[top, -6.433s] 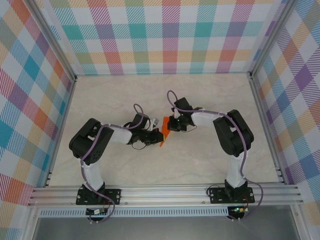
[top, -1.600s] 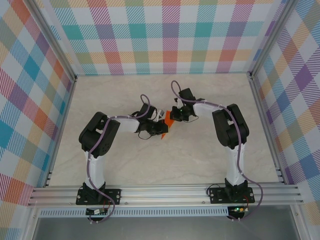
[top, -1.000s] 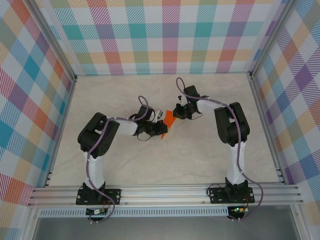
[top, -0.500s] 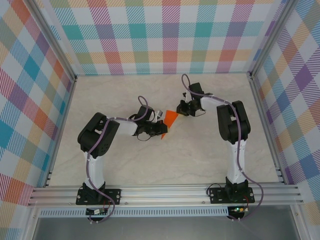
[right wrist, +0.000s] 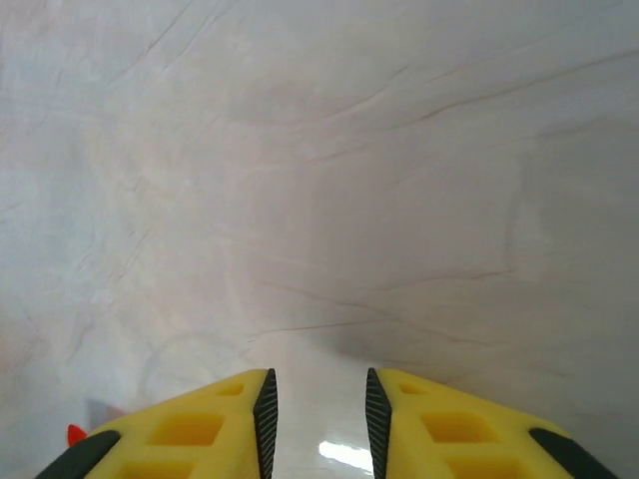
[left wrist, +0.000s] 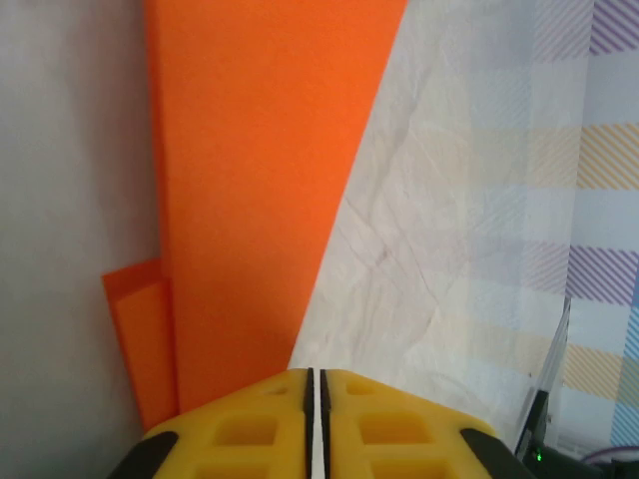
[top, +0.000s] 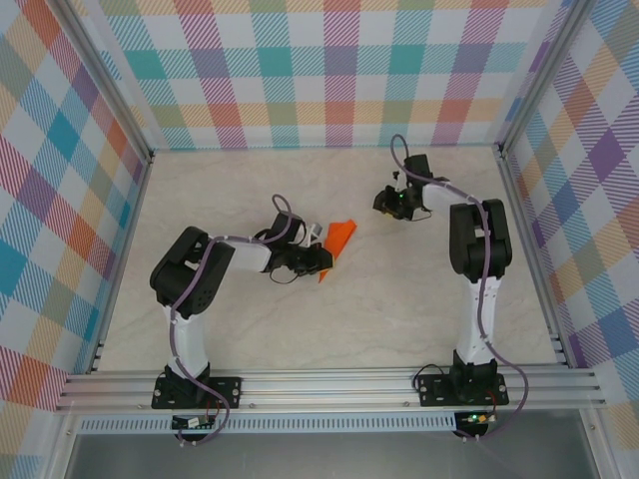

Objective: Fold a paper plane with a square sheet of paper (fold left side to right side)
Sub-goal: Fold the wing for the fifth time at the center of the table, then move the paper plane to the center of the table.

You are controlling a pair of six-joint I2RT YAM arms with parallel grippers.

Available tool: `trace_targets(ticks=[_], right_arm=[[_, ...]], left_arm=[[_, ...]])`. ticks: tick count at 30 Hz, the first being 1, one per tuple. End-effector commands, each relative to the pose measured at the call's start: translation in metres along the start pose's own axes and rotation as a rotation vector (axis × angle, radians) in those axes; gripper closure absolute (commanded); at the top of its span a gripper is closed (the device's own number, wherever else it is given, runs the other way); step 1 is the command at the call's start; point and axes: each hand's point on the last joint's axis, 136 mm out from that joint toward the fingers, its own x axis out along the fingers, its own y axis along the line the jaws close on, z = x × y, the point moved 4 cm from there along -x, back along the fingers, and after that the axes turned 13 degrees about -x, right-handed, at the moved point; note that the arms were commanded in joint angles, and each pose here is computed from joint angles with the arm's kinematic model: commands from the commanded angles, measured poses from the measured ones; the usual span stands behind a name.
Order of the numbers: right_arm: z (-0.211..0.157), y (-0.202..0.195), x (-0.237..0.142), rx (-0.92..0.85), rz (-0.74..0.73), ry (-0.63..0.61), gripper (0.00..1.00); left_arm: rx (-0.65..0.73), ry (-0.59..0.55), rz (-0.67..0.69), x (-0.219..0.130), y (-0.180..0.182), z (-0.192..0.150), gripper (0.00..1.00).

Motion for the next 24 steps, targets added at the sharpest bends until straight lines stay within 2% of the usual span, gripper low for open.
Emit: trace_targets(ticks=[1, 3, 6, 10, 13, 16, 20, 24], right_arm=[[0.01, 0.029, -0.051, -0.055, -0.004, -0.08, 0.59], [-0.002, 0.044, -0.065, -0.061, -0.035, -0.069, 0.49], [-0.028, 0.073, -0.079, -0.09, -0.107, -0.035, 0.34], [-0.065, 0.112, -0.079, -0.115, -0.191, 0.005, 0.17], [-0.089, 0.138, -0.069, -0.135, -0.256, 0.045, 0.08], [-0.101, 0.15, -0.052, -0.152, -0.324, 0.078, 0.05], [-0.107, 0.149, -0.027, -0.119, -0.373, 0.117, 0.07], [-0.114, 0.155, -0.011, -0.132, -0.382, 0.173, 0.17]], left_arm=[[0.022, -0.013, -0.065, -0.033, -0.038, -0.003, 0.78], [0.074, -0.069, -0.077, -0.054, -0.058, -0.003, 0.72], [0.145, -0.208, 0.001, -0.091, -0.067, -0.006, 0.64], [0.129, -0.475, 0.217, -0.14, -0.036, -0.01, 0.54], [0.072, -0.641, 0.292, -0.169, -0.011, -0.019, 0.49], [0.039, -0.742, 0.318, -0.188, 0.004, -0.027, 0.45], [0.046, -0.775, 0.33, -0.2, 0.007, -0.034, 0.42], [0.06, -0.789, 0.341, -0.206, 0.008, -0.037, 0.41]])
